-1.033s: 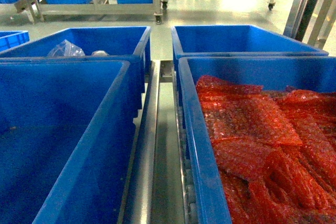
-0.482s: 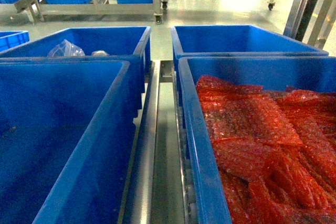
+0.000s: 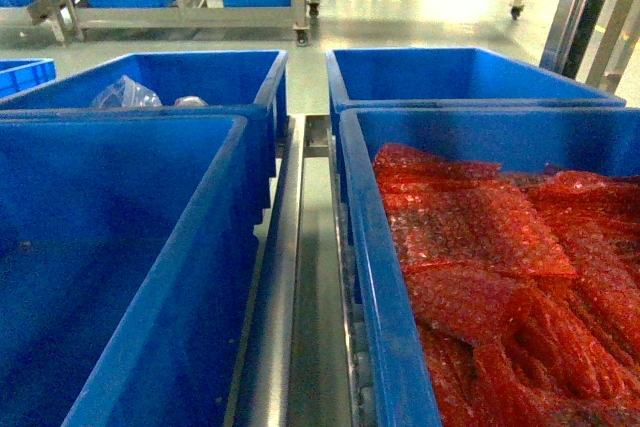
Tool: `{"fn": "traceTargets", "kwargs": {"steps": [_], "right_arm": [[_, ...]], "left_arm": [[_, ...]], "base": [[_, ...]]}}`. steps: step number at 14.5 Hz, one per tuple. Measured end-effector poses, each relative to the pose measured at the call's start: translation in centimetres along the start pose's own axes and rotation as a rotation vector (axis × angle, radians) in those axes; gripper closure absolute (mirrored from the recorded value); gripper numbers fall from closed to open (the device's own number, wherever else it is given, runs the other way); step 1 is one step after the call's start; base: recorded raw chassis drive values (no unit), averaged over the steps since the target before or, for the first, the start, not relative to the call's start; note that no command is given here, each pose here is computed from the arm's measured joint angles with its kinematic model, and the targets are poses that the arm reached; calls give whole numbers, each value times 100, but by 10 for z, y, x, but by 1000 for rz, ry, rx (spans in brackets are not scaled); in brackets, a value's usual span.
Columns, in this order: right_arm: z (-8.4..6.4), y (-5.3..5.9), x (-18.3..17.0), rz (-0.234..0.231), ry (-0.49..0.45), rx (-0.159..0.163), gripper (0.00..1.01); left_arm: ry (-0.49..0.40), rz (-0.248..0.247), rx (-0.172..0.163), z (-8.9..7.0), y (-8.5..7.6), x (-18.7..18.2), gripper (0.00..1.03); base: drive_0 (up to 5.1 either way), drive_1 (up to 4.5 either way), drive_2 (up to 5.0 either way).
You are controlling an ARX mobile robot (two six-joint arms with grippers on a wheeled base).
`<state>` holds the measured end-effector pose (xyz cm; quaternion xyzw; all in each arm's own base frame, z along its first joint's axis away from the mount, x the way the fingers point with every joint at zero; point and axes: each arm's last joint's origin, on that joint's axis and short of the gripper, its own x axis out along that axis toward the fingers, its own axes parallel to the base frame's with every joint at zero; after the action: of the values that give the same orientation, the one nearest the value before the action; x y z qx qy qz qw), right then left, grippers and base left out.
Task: Pick blue part to blue bin on bottom shelf
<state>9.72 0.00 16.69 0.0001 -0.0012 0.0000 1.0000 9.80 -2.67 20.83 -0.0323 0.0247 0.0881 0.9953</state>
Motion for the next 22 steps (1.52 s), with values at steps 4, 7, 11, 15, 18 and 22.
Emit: {"fn": "traceTargets", "kwargs": {"steps": [4, 7, 11, 15, 18, 22], "right_arm": [[0, 0, 0, 0, 0, 0, 3], [0, 0, 0, 0, 0, 0, 3], [0, 0, 0, 0, 0, 0, 3], [0, 0, 0, 0, 0, 0, 3], [0, 0, 0, 0, 0, 0, 3], [0, 0, 0, 0, 0, 0, 3]], "left_arm": [[0, 0, 0, 0, 0, 0, 59], [0, 0, 0, 0, 0, 0, 59], [0, 0, 0, 0, 0, 0, 59], [0, 0, 0, 0, 0, 0, 59], [0, 0, 0, 0, 0, 0, 59], [75, -121, 56, 9, -12, 15, 59]], "base": [[0, 0, 0], [0, 0, 0], [0, 0, 0], [0, 0, 0], [0, 0, 0], [0, 0, 0]]}}
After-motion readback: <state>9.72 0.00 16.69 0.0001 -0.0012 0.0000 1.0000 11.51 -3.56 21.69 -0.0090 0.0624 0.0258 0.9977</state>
